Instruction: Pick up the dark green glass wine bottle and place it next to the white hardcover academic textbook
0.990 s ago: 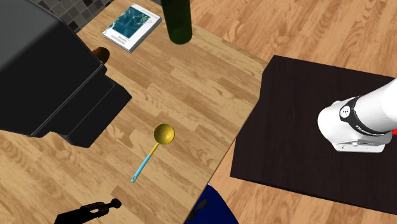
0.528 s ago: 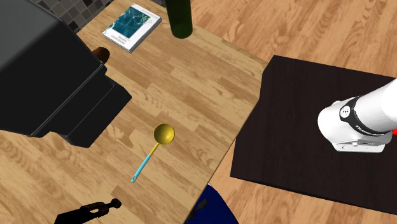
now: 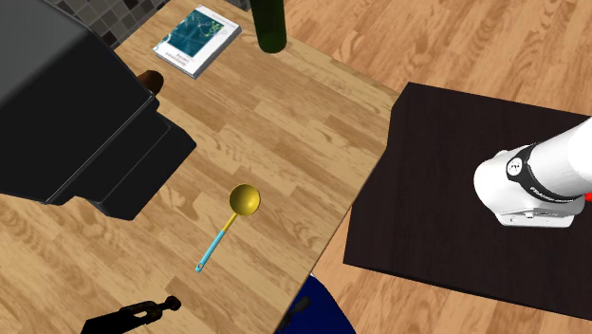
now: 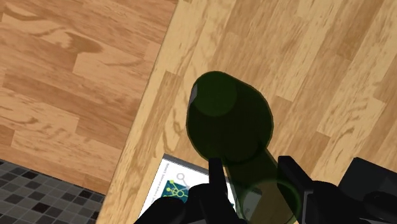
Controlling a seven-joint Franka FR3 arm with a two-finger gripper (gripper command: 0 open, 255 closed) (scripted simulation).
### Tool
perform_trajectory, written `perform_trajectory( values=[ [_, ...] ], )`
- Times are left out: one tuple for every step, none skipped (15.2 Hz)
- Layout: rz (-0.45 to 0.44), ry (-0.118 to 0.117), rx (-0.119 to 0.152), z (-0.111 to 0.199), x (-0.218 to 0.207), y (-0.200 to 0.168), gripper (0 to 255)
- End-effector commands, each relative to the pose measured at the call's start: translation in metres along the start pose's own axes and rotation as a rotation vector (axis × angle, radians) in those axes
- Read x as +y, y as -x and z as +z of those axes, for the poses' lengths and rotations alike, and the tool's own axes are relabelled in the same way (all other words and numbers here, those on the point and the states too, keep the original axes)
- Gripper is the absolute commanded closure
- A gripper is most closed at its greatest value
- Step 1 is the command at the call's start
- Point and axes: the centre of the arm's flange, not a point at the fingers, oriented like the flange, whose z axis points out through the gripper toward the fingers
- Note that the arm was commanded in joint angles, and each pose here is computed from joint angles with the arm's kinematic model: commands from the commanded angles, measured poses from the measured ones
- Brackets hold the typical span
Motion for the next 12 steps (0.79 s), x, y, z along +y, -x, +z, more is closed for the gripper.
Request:
perform_trajectory(
  values=[
    [-0.001,0.001,0.002,0.011,0.001,-0.002,255],
    [-0.001,0.001,0.002,0.016,0.001,-0.002,255],
    [-0.001,0.001,0.002,0.021,0.001,-0.002,255],
    [-0.001,0.001,0.002,0.027,0.001,-0.002,255],
    [-0.001,0.001,0.002,0.032,0.002,-0.002,255],
    [-0.001,0.001,0.002,0.037,0.002,-0.003,255],
    [-0.001,0.001,0.002,0.042,0.002,-0.003,255],
    [-0.001,0.001,0.002,0.048,0.002,-0.003,255],
    [-0.001,0.001,0.002,0.053,0.002,-0.003,255],
    [-0.001,0.001,0.002,0.058,0.003,-0.003,255],
    [-0.001,0.001,0.002,0.063,0.003,-0.004,255],
    [-0.001,0.001,0.002,0.069,0.003,-0.004,255]
  ],
)
